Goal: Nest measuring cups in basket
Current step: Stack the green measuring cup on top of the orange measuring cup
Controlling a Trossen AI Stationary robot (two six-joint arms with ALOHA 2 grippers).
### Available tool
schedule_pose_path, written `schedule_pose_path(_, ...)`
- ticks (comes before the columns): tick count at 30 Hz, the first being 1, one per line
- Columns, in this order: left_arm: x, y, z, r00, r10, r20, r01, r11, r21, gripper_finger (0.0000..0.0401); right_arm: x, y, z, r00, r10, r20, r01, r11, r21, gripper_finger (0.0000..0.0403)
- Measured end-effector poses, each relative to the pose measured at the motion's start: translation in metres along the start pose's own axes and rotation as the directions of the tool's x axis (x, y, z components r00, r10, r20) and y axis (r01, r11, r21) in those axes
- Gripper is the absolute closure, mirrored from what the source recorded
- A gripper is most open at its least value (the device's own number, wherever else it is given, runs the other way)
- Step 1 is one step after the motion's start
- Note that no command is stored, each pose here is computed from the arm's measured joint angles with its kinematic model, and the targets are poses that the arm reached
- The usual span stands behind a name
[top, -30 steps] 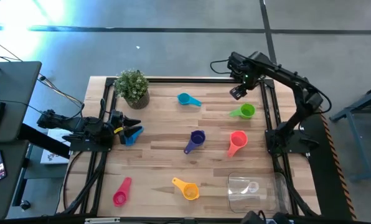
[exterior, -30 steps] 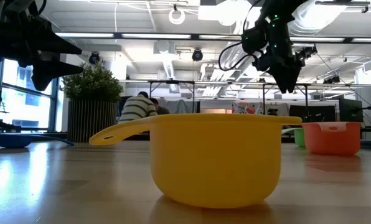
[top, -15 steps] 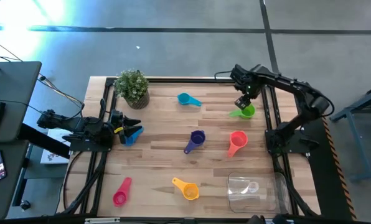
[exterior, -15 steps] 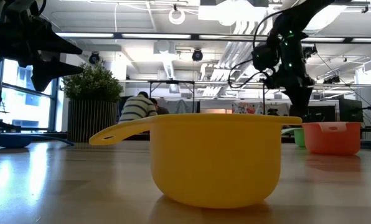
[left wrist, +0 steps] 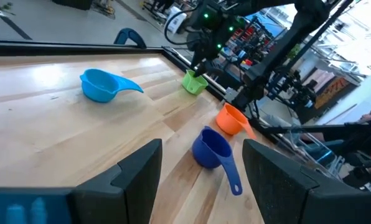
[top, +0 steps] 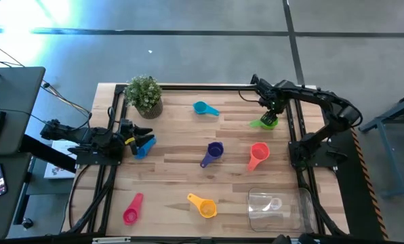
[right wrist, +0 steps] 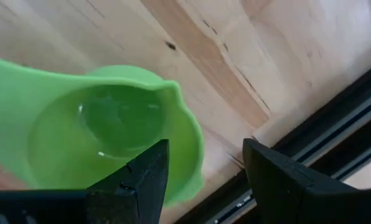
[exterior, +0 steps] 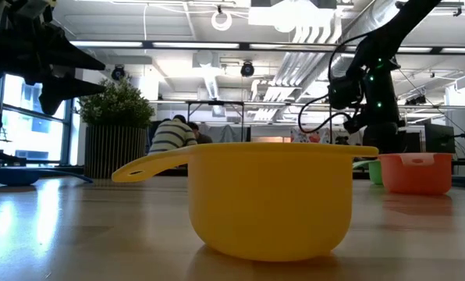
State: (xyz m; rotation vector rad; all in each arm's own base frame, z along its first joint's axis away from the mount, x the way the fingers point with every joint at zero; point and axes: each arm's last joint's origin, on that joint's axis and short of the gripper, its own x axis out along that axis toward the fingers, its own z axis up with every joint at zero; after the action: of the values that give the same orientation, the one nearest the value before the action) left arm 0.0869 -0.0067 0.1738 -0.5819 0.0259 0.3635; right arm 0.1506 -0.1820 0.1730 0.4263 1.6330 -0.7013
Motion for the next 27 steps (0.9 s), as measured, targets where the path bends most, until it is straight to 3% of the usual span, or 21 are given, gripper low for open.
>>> schedule_pose_path(6,0.0,0.001,0.0,1.0,0.022,0.017,-0.021,1.0,-0.017,0.0185,0.002,-0.003,0.002,1.0,0.0,0.031,0.0,1.0,-0.006,0.0221)
schedule_pose_path(16,0.0,0.001,0.001,0.999,0.035,0.026,-0.035,0.999,-0.017,0.0185,0.011,0.0,0.008,0.999,0.048,0.016,-0.048,0.998,-0.029,0.0315)
schedule_pose_path(21,0.0,0.001,0.001,0.999,0.035,0.026,-0.034,0.999,-0.027,0.0185,0.011,0.001,0.008,0.998,0.061,0.015,-0.06,0.998,-0.028,0.0386)
schedule_pose_path(27,0.0,0.001,0.001,0.999,0.036,0.027,-0.035,0.999,-0.027,0.0185,0.008,0.0,0.008,0.998,0.063,0.013,-0.062,0.996,-0.06,0.039)
